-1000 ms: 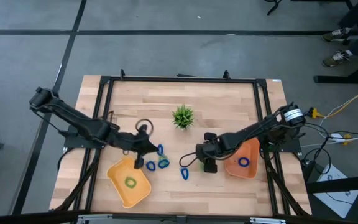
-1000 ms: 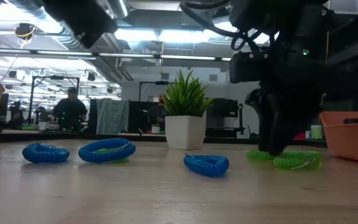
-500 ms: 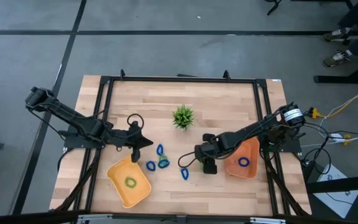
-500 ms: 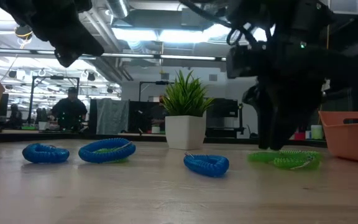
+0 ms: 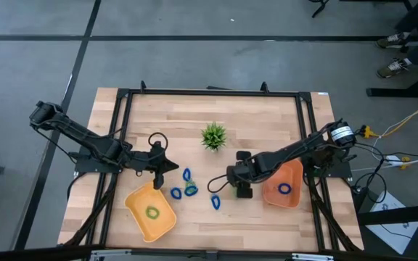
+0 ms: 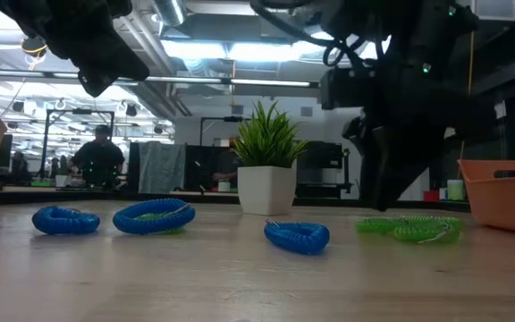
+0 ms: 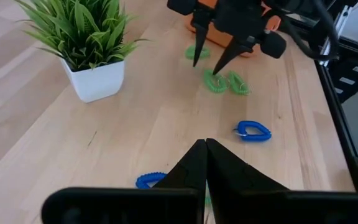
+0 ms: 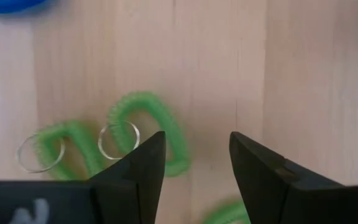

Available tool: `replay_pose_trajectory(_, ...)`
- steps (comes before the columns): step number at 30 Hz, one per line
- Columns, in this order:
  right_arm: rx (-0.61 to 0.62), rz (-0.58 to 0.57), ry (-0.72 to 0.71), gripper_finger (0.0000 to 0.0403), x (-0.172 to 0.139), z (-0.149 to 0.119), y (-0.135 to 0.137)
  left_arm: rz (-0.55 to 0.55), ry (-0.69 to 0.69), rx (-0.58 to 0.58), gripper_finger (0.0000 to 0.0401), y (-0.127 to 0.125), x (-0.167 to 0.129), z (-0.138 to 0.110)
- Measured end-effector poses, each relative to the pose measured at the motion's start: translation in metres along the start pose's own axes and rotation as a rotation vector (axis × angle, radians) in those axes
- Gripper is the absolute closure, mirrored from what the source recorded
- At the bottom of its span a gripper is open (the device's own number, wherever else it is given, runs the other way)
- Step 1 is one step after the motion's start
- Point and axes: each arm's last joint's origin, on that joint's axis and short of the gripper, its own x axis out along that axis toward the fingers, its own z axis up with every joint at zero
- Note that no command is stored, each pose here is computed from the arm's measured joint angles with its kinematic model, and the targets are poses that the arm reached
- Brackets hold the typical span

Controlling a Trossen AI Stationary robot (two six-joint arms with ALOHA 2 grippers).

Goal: Sort spring keychains
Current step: Put the green spring keychain into the yellow bin

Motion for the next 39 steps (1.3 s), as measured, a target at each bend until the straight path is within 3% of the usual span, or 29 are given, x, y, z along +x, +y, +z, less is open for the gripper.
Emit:
replay_pose_trajectory(17,0.011,0.05,-0.029,0.0229,0.017,-0.016,-0.001,0.002,0.003,0.001,0.0397,0.0,0.0,0.0)
replay_pose_trajectory(21,0.007,0.052,-0.034,0.0264,0.017,-0.016,-0.001,0.002,0.003,0.001,0.0397,0.0,0.0,0.0)
replay_pose_trajectory(29,-0.035,0.057,-0.069,0.0386,0.018,-0.013,0.0,0.043,-0.023,0.001,0.0397,0.001,0.0,0.0)
replay_pose_trajectory(39,-0.073,0.18,-0.195,0.0371,0.017,0.003,-0.007,0.111,-0.071,-0.053,0.0397,0.003,0.0,0.002)
